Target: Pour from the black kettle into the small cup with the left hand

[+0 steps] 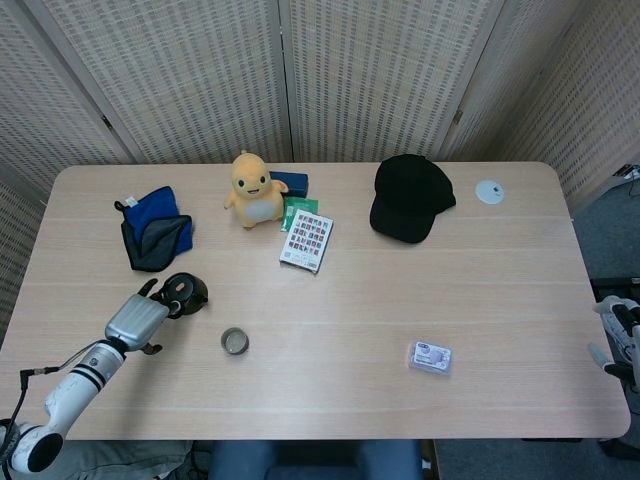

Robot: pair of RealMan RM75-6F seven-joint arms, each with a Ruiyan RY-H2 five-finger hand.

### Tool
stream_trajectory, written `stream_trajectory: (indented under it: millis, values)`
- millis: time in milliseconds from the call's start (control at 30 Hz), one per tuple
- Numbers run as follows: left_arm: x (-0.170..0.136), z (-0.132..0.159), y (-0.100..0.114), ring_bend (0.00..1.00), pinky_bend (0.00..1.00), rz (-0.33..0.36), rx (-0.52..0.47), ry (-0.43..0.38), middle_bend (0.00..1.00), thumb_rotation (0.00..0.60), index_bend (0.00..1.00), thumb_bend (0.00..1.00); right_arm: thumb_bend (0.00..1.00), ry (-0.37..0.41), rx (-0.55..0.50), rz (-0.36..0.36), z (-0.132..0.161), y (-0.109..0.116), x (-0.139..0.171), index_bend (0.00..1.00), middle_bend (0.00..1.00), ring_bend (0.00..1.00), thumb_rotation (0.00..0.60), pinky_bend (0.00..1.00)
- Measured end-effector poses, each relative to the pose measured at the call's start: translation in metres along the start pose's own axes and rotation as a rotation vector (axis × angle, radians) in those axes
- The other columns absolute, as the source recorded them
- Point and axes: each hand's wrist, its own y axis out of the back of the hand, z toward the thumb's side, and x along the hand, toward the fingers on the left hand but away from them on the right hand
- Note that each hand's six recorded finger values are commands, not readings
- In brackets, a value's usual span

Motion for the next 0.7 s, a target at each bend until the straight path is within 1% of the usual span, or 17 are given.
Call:
stream_trajectory:
  millis: [600,700]
  values:
    - [0.0038,0.0041,-0.0083,0.26,0.00,-0.024,-0.001,-0.007,0.29,0.600,0.30,0.19,0.17,-0.008,0.002,0.005,-0.0023,-0.0015,0.0008,0.38,0.38,0.31,0.600,0.38]
    - [0.0047,0.0060,-0.0095,0.27,0.00,-0.028,0.002,-0.012,0.31,0.600,0.31,0.19,0.17,-0.011,0.002,0.005,-0.0032,-0.0016,0.0012,0.38,0.38,0.31,0.600,0.38]
